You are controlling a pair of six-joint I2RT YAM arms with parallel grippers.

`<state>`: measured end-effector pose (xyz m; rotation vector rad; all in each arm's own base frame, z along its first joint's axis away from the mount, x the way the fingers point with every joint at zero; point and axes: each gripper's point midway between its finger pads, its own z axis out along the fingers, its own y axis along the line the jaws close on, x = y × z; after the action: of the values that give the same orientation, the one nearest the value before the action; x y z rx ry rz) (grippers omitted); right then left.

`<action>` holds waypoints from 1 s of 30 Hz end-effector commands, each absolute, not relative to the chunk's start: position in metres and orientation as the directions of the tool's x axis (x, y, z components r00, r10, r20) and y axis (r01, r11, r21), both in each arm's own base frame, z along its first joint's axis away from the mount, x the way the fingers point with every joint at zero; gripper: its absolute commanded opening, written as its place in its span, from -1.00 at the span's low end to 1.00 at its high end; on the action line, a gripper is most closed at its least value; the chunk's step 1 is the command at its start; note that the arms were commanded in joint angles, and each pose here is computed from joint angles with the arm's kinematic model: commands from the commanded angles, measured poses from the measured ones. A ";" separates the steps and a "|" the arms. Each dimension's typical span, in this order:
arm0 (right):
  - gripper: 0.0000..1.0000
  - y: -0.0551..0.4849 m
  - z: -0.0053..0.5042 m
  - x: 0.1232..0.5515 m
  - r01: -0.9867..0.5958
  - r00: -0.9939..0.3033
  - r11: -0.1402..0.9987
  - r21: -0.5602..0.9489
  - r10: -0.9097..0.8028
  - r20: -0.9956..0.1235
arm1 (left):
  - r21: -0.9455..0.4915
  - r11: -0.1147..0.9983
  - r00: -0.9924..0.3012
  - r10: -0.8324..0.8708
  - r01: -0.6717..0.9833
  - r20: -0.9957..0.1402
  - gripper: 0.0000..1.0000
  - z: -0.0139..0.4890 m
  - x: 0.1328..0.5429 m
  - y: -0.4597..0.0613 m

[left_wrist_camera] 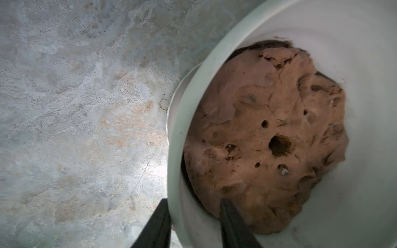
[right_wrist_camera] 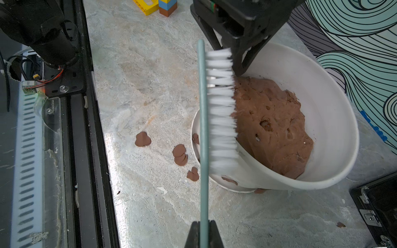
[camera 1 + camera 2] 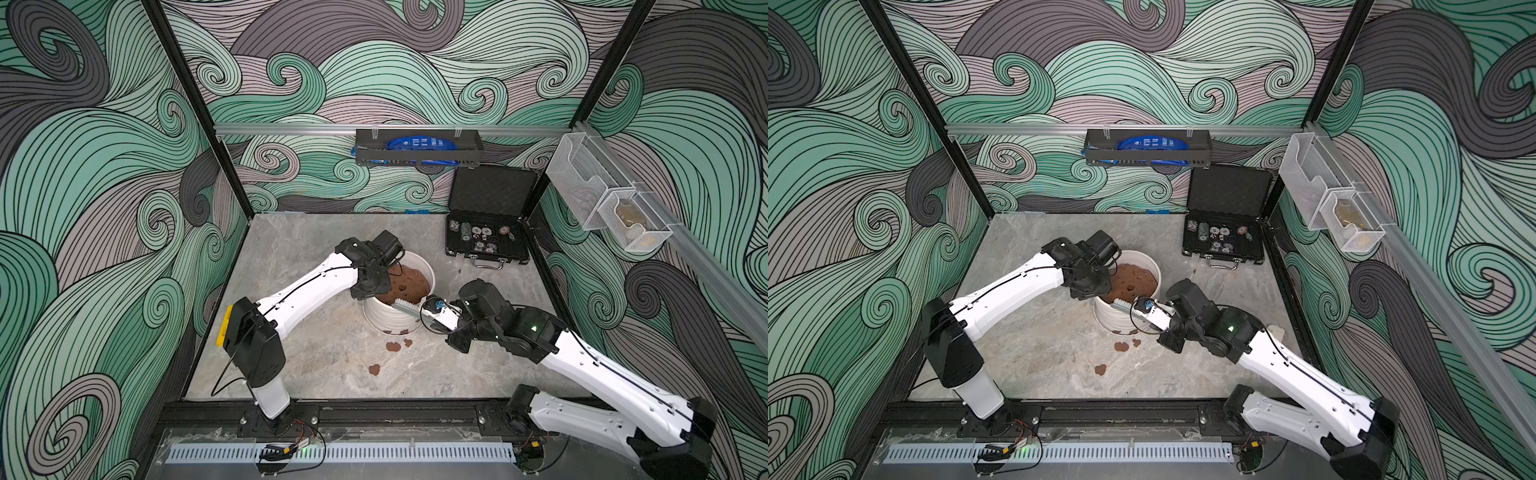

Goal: Scrub the dried mud off the ceramic pot
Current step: Rotate the pot on the tray.

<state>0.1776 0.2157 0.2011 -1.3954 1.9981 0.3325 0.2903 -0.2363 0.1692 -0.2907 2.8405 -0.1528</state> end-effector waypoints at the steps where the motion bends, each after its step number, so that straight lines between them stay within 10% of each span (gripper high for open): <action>1: -1.00 0.213 0.206 0.176 -0.904 -0.189 0.390 -0.174 -0.731 -0.655 | -0.097 0.976 -0.944 -0.215 -0.196 -0.251 -0.34 0.161 0.287 -0.235; 21: -1.00 0.228 0.183 0.156 -0.948 -0.146 0.285 -0.140 -0.783 -0.604 | 0.024 0.992 -0.962 -0.116 -0.126 -0.249 -0.93 0.148 0.305 -0.230; 30: -1.00 0.225 0.157 0.161 -0.942 -0.156 0.285 -0.179 -0.841 -0.518 | 0.005 0.974 -0.931 0.218 0.227 -0.293 -0.96 0.141 0.340 -0.255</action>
<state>0.1584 0.2270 0.1616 -1.5857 2.0304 0.2901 0.3260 -0.2326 0.1596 0.0019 2.8462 0.0104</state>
